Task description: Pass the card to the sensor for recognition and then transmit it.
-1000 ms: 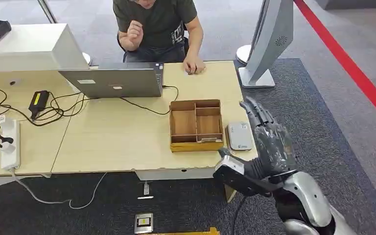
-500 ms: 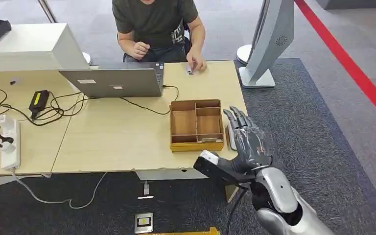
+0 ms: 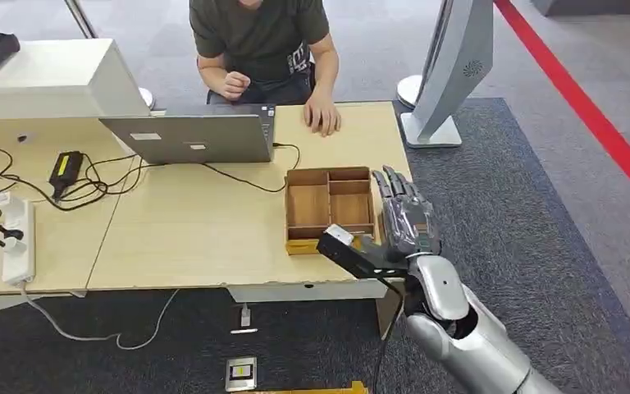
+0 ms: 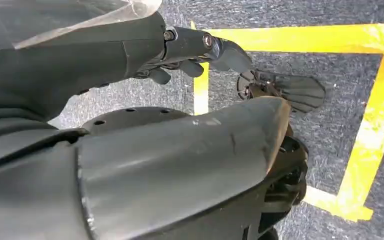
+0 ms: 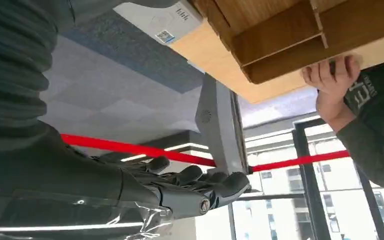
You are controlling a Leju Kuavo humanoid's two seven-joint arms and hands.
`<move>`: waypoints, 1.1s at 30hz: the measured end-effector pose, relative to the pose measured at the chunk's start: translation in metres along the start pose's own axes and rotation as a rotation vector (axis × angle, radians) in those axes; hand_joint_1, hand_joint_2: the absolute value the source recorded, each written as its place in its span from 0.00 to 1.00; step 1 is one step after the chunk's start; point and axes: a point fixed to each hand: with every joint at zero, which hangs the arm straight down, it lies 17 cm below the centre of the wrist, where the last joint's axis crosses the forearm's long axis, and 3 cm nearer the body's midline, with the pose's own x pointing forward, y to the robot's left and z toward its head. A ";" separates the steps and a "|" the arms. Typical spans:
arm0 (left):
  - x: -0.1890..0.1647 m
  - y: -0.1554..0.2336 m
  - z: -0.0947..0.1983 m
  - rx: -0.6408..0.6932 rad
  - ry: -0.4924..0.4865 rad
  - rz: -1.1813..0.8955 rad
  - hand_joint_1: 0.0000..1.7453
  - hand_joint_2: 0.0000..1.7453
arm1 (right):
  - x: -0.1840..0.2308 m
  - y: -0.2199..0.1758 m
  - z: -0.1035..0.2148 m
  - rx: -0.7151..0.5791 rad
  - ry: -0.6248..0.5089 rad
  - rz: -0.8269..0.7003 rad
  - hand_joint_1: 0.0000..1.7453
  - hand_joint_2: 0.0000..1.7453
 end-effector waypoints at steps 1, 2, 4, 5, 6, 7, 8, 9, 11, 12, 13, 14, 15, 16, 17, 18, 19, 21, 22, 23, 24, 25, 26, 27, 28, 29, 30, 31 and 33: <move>0.000 0.000 0.000 -0.003 -0.005 -0.004 0.00 0.00 | -0.002 0.000 -0.003 -0.005 0.007 0.016 0.00 1.00; 0.001 0.000 0.000 -0.004 -0.008 -0.007 0.00 0.00 | -0.004 -0.001 -0.008 -0.017 0.017 0.041 0.00 1.00; 0.002 0.000 0.000 -0.006 -0.010 -0.017 0.00 0.00 | -0.008 -0.006 -0.014 -0.060 0.024 0.090 0.00 1.00; 0.001 0.000 0.000 -0.006 -0.007 -0.025 0.00 0.00 | -0.009 -0.009 -0.016 -0.083 0.024 0.111 0.00 1.00; 0.001 0.001 0.000 -0.006 -0.007 -0.029 0.00 0.00 | -0.010 -0.010 -0.018 -0.095 0.025 0.130 0.00 1.00; 0.000 0.001 0.000 -0.006 -0.006 -0.033 0.00 0.00 | -0.011 -0.009 -0.020 -0.097 0.026 0.151 0.00 1.00; 0.000 0.001 0.000 -0.007 -0.006 -0.034 0.00 0.00 | -0.011 -0.005 -0.022 -0.090 0.026 0.168 0.00 1.00; 0.001 0.001 0.000 -0.006 -0.006 -0.035 0.00 0.00 | -0.011 -0.002 -0.023 -0.083 0.027 0.181 0.00 1.00; 0.000 0.001 0.000 -0.006 -0.006 -0.034 0.00 0.00 | -0.009 0.005 -0.025 -0.070 0.025 0.198 0.00 1.00; 0.000 0.001 0.000 -0.006 -0.003 -0.033 0.00 0.00 | -0.008 0.009 -0.026 -0.062 0.024 0.204 0.00 1.00; -0.001 0.002 0.000 -0.005 0.004 -0.032 0.00 0.00 | -0.006 0.013 -0.026 -0.053 0.021 0.206 0.00 1.00; -0.002 0.002 0.000 -0.004 0.009 -0.029 0.00 0.00 | -0.004 0.016 -0.026 -0.045 0.017 0.206 0.00 1.00; -0.002 0.002 0.000 -0.004 0.009 -0.028 0.00 0.00 | -0.004 0.018 -0.026 -0.042 0.017 0.207 0.00 1.00; -0.002 0.002 0.000 -0.004 0.009 -0.028 0.00 0.00 | -0.004 0.018 -0.026 -0.042 0.017 0.207 0.00 1.00; -0.002 0.002 0.000 -0.004 0.009 -0.028 0.00 0.00 | -0.004 0.018 -0.026 -0.041 0.018 0.207 0.00 1.00; -0.002 0.002 0.000 -0.004 0.009 -0.027 0.00 0.00 | -0.004 0.019 -0.026 -0.039 0.017 0.207 0.00 1.00; -0.002 0.003 0.000 0.002 0.011 -0.020 0.00 0.00 | 0.003 0.032 -0.025 -0.007 0.011 0.210 0.00 1.00; -0.002 0.004 0.000 0.005 0.012 -0.018 0.00 0.00 | 0.006 0.037 -0.024 0.007 0.009 0.213 0.00 1.00; -0.002 0.004 0.000 0.006 0.012 -0.017 0.00 0.00 | 0.008 0.039 -0.023 0.013 0.008 0.216 0.00 1.00; -0.002 0.004 0.000 0.008 0.012 -0.017 0.00 0.00 | 0.010 0.039 -0.023 0.015 0.006 0.219 0.00 1.00; -0.002 0.004 0.000 0.008 0.012 -0.017 0.00 0.00 | 0.011 0.040 -0.023 0.017 0.005 0.227 0.00 1.00; -0.002 0.004 0.000 0.008 0.012 -0.017 0.00 0.00 | 0.012 0.040 -0.023 0.018 0.003 0.235 0.00 1.00; -0.002 0.004 0.000 0.008 0.012 -0.017 0.00 0.00 | 0.012 0.040 -0.023 0.020 0.004 0.242 0.00 1.00; -0.002 0.004 0.000 0.008 0.011 -0.017 0.00 0.00 | 0.012 0.040 -0.022 0.023 0.005 0.248 0.00 1.00; -0.002 0.004 0.000 0.008 0.011 -0.019 0.00 0.00 | 0.013 0.039 -0.022 0.026 0.006 0.251 0.00 1.00; -0.002 0.004 0.000 0.007 0.011 -0.020 0.00 0.00 | 0.014 0.038 -0.021 0.027 0.008 0.253 0.00 1.00; -0.002 0.004 0.000 0.007 0.011 -0.021 0.00 0.00 | 0.015 0.037 -0.021 0.029 0.006 0.255 0.00 1.00; -0.002 0.004 0.000 0.005 0.011 -0.021 0.00 0.00 | 0.015 0.035 -0.021 0.030 0.005 0.258 0.00 1.00; -0.002 0.003 0.000 0.004 0.011 -0.021 0.00 0.00 | 0.018 0.033 -0.021 0.034 0.002 0.260 0.00 1.00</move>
